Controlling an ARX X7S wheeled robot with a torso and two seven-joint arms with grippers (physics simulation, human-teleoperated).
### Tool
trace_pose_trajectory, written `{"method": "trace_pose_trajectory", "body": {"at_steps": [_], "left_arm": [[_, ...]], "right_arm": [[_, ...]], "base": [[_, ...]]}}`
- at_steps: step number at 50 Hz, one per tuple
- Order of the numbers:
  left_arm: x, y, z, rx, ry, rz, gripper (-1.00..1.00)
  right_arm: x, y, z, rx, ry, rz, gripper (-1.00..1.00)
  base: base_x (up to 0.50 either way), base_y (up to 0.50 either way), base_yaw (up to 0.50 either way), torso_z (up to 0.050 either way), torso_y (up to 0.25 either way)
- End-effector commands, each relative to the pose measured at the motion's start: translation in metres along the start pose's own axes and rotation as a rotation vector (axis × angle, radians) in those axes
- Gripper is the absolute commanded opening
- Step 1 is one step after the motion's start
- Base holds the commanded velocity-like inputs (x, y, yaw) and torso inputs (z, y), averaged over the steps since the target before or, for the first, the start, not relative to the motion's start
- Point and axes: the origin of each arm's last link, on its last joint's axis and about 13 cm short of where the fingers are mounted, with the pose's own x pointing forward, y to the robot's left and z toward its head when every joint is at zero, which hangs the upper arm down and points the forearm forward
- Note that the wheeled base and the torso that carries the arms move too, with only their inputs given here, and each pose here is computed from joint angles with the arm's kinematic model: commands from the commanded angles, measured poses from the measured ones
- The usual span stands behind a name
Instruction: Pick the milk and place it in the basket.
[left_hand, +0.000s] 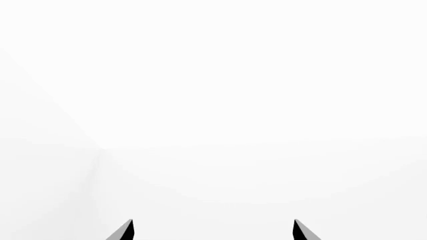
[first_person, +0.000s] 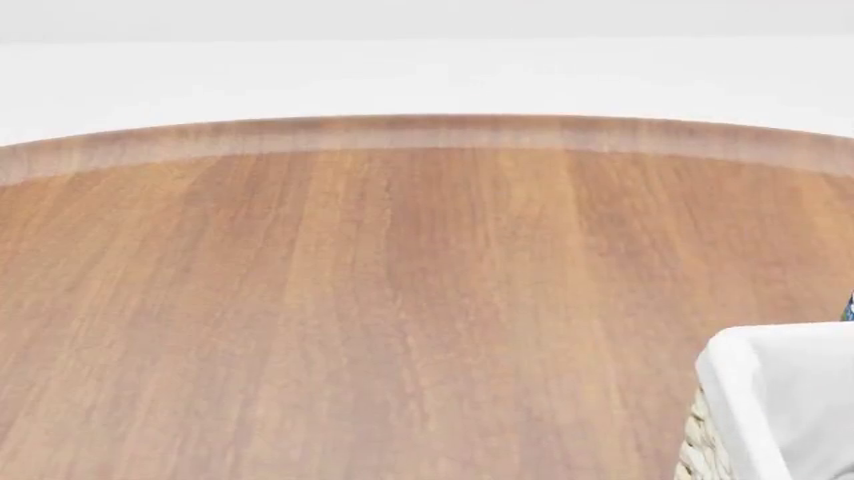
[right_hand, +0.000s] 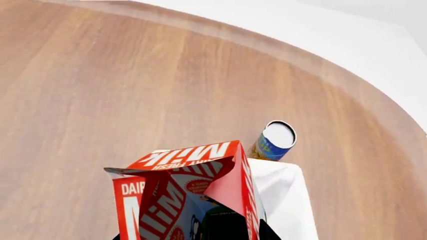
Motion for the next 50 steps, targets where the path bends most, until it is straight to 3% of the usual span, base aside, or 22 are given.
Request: {"method": "trace_pose_trajectory", "body": {"at_steps": [1, 28, 36, 50], "left_arm": [[0.0, 0.0, 0.0, 0.001, 0.0, 0.0, 1.0], [0.001, 0.0, 0.0, 0.002, 0.001, 0.002, 1.0], [0.001, 0.0, -0.001, 0.004, 0.004, -0.001, 1.0], [0.0, 0.0, -0.002, -0.002, 0.004, 0.001, 1.0]], "right_arm": [[-0.01, -0.007, 0.013, 0.014, 0.016, -0.005, -1.0], [0.003, -0.007, -0.009, 0.082, 0.101, -0.019, -1.0], [0.015, -0.014, -0.013, 0.116, 0.109, -0.137, -1.0], [0.028, -0.011, -0.012, 0.121, 0.126, -0.147, -1.0]], "base": [[0.0, 0.0, 0.0, 0.0, 0.0], [0.0, 0.0, 0.0, 0.0, 0.001], [0.0, 0.0, 0.0, 0.001, 0.001], [0.0, 0.0, 0.0, 0.0, 0.001]]}}
